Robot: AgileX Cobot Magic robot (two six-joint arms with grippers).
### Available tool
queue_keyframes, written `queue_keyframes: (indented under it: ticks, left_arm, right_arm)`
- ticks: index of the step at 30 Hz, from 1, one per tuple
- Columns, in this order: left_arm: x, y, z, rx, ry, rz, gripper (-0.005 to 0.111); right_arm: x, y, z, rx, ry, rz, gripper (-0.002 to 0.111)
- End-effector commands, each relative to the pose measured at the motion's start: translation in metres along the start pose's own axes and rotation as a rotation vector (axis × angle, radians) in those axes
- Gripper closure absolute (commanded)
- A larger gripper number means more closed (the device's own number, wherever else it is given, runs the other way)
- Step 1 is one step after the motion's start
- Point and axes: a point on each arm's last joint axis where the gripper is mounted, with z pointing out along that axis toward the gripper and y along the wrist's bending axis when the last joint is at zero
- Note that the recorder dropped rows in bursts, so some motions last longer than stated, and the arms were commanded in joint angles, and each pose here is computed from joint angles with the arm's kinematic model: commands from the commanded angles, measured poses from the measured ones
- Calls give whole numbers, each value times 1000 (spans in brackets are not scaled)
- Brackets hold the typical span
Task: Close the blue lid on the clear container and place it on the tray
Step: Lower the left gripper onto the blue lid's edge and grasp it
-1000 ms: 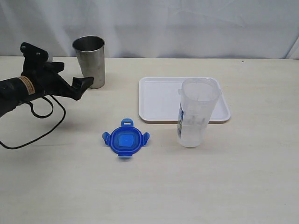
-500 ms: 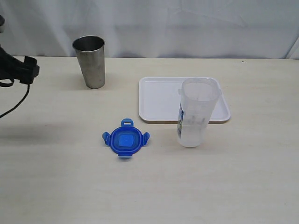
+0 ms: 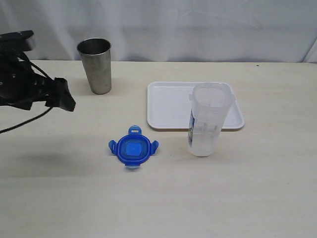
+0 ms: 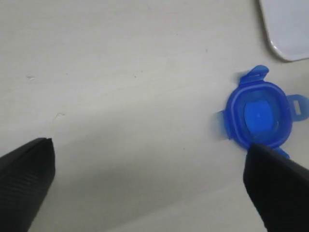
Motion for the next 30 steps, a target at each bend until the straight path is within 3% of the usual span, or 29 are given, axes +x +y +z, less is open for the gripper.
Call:
queue_keyframes:
  ticks: [1, 4, 9, 14, 22, 30]
  left_arm:
    - [-5, -21, 23, -19, -19, 123, 8]
    - [-3, -38, 37, 21, -5, 127, 10]
    - [8, -63, 57, 119, 94, 72, 37]
    - [12, -69, 67, 147, 124, 41, 50]
    - [12, -61, 72, 99, 127, 36, 52]
    - [19, -64, 109, 88, 148, 0, 52]
  right_arm:
    - [1, 0, 0, 5, -5, -6, 104]
    - [1, 0, 0, 5, -5, -6, 104]
    - [1, 0, 0, 5, -5, -6, 104]
    - [1, 0, 0, 5, -5, -6, 104]
    - [1, 0, 0, 5, -5, -6, 104]
    - [1, 0, 0, 5, -5, -6, 104]
